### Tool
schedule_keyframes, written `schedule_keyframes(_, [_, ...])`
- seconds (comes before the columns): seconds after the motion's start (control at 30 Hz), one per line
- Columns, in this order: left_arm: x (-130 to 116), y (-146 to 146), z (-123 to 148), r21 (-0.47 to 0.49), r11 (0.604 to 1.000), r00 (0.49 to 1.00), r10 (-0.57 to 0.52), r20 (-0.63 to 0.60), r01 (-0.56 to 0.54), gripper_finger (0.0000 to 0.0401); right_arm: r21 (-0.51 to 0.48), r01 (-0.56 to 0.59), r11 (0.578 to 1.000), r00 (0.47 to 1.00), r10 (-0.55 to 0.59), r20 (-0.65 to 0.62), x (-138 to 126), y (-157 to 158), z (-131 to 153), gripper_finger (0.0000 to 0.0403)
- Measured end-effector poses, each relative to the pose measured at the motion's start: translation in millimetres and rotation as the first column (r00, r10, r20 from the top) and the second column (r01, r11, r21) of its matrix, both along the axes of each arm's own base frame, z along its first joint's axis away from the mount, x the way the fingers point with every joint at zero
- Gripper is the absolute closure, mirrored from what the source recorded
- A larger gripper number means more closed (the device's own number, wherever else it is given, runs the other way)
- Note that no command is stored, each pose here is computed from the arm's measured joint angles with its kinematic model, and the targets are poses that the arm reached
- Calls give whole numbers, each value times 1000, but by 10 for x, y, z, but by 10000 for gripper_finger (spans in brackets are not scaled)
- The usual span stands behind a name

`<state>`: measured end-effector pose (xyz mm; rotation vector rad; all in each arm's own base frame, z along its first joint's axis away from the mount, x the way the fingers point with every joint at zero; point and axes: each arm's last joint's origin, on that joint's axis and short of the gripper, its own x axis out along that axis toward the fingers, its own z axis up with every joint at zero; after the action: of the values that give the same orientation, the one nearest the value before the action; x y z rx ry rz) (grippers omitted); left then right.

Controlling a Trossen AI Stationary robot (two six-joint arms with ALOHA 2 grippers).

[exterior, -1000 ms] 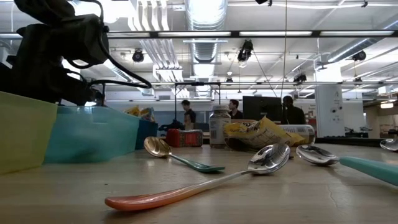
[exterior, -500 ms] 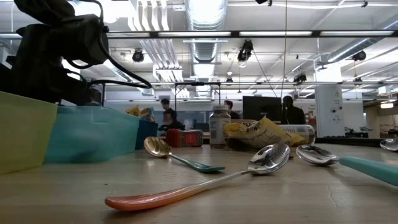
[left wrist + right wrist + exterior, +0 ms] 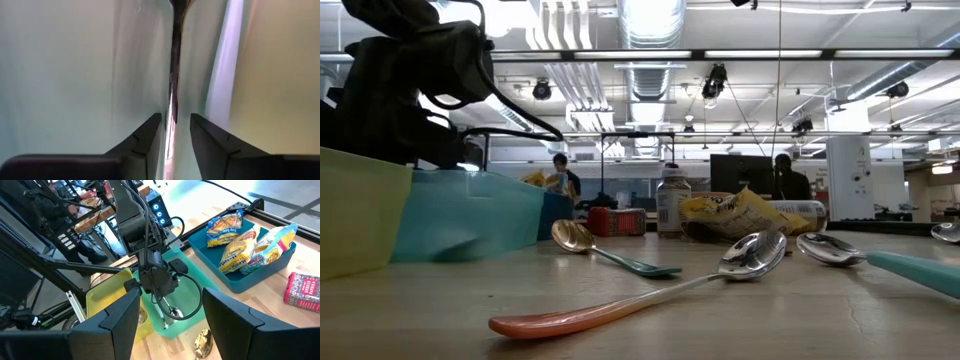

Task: Pick & Place Food Item
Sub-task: Put the silver spoon into the light blue bin, then put the golden seasoning bottle into the yellow bin

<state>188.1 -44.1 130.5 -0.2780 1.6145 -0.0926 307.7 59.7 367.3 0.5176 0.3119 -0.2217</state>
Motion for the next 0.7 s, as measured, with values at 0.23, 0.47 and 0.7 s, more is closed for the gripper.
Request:
schedule_keyframes(0.23, [1,0,4,0,1000,1000,1,-1,-1,237,34,13,999,1000,-13,0,-2,0,-4,191])
schedule_keyframes(0.47, [52,4,107,46,999,1000,9,-14,-8,195,136,81,987,994,-71,-80,-39,-13,-89,191])
schedule_keyframes(0.7, [182,7,434,117,993,993,10,116,-23,186,208,263,942,949,-214,-233,-134,-70,-239,191])
